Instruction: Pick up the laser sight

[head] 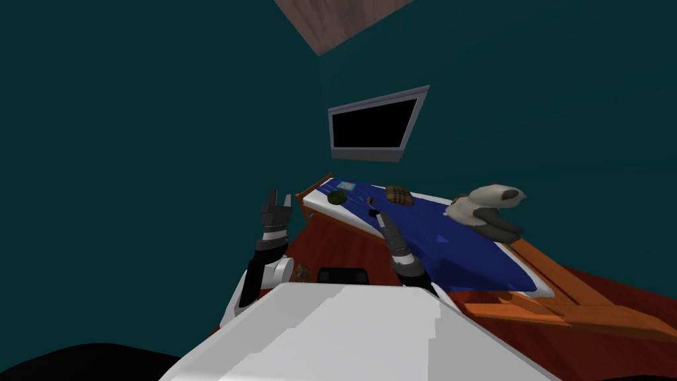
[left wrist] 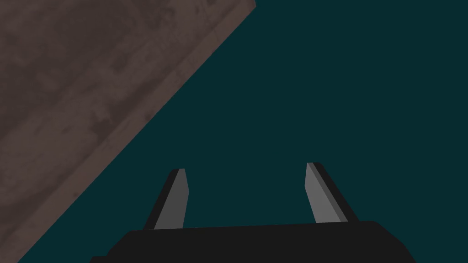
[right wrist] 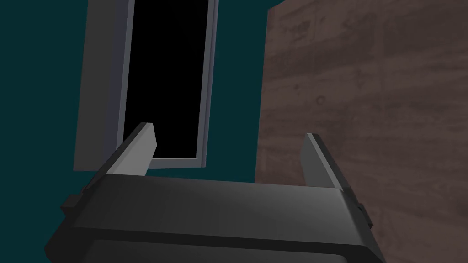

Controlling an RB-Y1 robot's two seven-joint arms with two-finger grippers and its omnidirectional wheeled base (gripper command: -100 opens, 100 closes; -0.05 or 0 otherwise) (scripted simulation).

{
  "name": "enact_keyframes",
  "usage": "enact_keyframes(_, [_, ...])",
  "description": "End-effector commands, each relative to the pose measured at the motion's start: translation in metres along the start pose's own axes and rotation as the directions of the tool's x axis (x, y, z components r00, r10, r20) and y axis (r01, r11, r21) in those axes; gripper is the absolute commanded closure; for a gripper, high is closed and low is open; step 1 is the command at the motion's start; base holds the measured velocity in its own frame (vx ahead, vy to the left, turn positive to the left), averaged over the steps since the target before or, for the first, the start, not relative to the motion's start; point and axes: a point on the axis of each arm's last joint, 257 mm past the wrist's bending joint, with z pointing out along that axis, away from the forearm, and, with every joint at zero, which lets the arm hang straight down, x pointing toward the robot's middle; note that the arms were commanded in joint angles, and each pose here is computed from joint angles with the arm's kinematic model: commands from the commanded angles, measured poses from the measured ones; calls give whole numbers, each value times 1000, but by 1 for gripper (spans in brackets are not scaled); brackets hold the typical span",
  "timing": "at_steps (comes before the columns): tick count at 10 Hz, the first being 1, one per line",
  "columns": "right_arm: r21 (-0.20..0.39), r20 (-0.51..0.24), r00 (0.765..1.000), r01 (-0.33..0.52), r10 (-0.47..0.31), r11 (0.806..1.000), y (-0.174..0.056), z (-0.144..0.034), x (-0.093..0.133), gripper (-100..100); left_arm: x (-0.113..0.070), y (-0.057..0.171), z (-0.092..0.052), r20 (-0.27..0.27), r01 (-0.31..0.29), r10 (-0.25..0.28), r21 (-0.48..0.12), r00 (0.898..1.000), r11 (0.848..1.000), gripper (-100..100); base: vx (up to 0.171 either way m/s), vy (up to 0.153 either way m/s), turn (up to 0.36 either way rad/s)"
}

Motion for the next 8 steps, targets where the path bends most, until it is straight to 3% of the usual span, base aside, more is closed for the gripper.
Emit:
enact_keyframes(1, [24, -34, 999, 3, -2, 1000, -7, -6, 7, -100, 0, 0, 0, 0, 0, 0, 0, 1000, 1000, 0, -41, 71, 111])
enact_keyframes(3, [132, -132, 991, 6, 11, 991, -37, -36, 37, -100, 0, 0, 0, 0, 0, 0, 0, 1000, 1000, 0, -64, 111, 302])
enact_keyframes(4, [133, -156, 988, 16, 5, 991, -38, -39, 39, -100, 0, 0, 0, 0, 0, 0, 0, 1000, 1000, 0, -46, 98, 93])
enact_keyframes(5, [191, -208, 978, 25, 16, 981, -53, -58, 54, -100, 0, 0, 0, 0, 0, 0, 0, 1000, 1000, 0, -42, 94, 230])
enact_keyframes(6, [191, -222, 975, 31, 12, 981, -54, -60, 55, -100, 0, 0, 0, 0, 0, 0, 0, 1000, 1000, 0, -37, 71, 125])
enact_keyframes(7, [250, -277, 960, 47, 25, 967, -70, -83, 69, -100, 0, 0, 0, 0, 0, 0, 0, 1000, 1000, 0, -38, 86, 264])
enact_keyframes(8, [249, -290, 957, 53, 22, 967, -70, -85, 70, -100, 0, 0, 0, 0, 0, 0, 0, 1000, 1000, 0, -26, 69, 125])
